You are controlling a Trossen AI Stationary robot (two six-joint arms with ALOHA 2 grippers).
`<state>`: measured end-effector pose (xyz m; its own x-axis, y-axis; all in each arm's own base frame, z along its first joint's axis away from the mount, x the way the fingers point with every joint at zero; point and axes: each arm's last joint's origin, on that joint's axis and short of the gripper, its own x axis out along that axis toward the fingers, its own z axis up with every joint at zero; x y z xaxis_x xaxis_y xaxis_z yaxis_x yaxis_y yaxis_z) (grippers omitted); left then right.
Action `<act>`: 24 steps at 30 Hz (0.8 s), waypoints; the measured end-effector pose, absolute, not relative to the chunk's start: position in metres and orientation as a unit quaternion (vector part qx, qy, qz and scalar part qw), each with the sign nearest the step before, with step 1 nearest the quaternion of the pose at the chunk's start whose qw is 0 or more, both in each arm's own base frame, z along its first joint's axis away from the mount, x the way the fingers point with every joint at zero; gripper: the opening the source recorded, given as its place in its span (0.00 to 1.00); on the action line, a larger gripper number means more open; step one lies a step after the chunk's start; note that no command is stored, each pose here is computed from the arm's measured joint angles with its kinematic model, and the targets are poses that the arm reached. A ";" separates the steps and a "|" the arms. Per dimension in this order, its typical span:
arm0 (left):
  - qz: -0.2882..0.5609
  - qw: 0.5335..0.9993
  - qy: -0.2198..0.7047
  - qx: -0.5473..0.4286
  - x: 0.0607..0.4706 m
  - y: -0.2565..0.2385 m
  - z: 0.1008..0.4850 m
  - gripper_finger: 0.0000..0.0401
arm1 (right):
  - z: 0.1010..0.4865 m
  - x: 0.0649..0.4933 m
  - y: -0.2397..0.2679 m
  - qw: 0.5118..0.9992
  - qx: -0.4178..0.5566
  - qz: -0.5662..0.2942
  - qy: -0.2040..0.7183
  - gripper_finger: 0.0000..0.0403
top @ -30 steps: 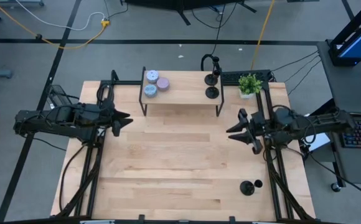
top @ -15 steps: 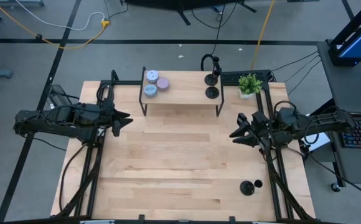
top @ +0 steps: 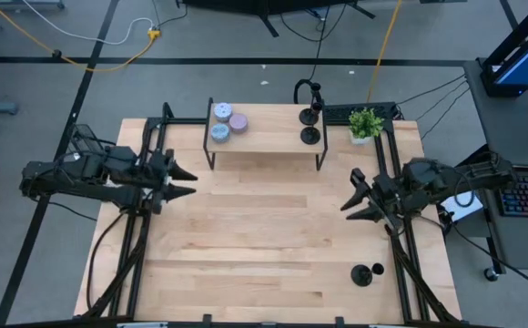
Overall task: Pick & Place candle stick holders
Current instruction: Put the black candle holder on the shelf
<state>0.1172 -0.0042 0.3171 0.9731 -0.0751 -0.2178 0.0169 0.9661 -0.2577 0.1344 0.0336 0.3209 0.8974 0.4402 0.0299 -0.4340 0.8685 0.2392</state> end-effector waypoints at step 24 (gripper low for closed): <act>-0.106 0.978 0.095 -0.150 0.133 -0.018 0.272 0.47 | 0.346 0.112 0.093 0.732 0.372 0.160 0.547 0.26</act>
<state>0.1332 -0.0184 0.2725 0.9592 -0.2368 -0.1547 0.1796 0.9324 -0.3136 0.1122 0.0933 0.3461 0.3496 0.6416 -0.6827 0.1725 0.6722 0.7200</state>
